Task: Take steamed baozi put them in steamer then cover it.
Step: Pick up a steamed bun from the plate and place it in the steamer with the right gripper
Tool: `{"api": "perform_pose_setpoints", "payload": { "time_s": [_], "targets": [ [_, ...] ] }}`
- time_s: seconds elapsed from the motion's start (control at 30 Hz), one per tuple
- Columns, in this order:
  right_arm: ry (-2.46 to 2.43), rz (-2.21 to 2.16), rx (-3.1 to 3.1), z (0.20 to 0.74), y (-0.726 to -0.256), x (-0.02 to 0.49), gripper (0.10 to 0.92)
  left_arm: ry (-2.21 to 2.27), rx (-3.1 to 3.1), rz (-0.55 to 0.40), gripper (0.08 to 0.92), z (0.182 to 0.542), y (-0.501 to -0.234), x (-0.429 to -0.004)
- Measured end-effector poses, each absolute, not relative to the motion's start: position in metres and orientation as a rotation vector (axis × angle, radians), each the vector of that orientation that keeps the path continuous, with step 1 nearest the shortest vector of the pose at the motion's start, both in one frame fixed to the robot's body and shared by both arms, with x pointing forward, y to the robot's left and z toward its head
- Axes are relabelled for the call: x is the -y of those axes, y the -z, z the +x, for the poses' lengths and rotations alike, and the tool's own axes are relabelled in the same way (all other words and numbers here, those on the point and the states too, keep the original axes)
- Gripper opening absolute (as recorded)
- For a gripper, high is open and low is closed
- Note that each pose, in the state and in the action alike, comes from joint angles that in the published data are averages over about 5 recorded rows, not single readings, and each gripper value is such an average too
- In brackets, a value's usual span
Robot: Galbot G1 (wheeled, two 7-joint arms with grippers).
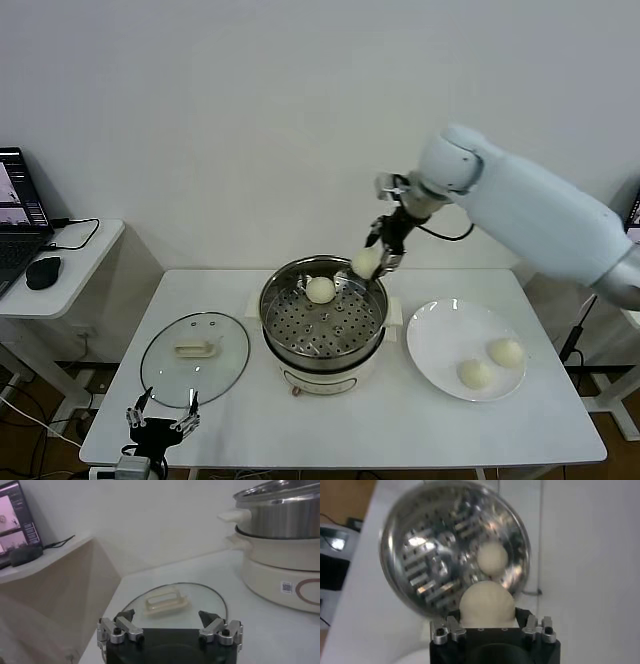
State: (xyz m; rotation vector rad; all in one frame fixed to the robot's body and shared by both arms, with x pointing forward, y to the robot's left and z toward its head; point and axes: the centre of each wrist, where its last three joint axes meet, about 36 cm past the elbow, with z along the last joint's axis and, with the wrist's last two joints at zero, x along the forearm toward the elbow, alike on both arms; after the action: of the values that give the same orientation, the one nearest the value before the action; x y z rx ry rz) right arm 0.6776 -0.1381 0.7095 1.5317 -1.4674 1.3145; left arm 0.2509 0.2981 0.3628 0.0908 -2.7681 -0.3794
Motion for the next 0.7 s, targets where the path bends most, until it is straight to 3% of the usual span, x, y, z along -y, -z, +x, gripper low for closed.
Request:
{"api": "perform_pose_setpoints", "payload": {
  "time_s": [0.7],
  "targets": [
    [-1.371, 1.567, 1.307, 0.69, -0.639, 0.0, 0.67, 0.324, 2.819, 0.11, 0.823, 0.257, -0.378, -0.297]
  ]
}}
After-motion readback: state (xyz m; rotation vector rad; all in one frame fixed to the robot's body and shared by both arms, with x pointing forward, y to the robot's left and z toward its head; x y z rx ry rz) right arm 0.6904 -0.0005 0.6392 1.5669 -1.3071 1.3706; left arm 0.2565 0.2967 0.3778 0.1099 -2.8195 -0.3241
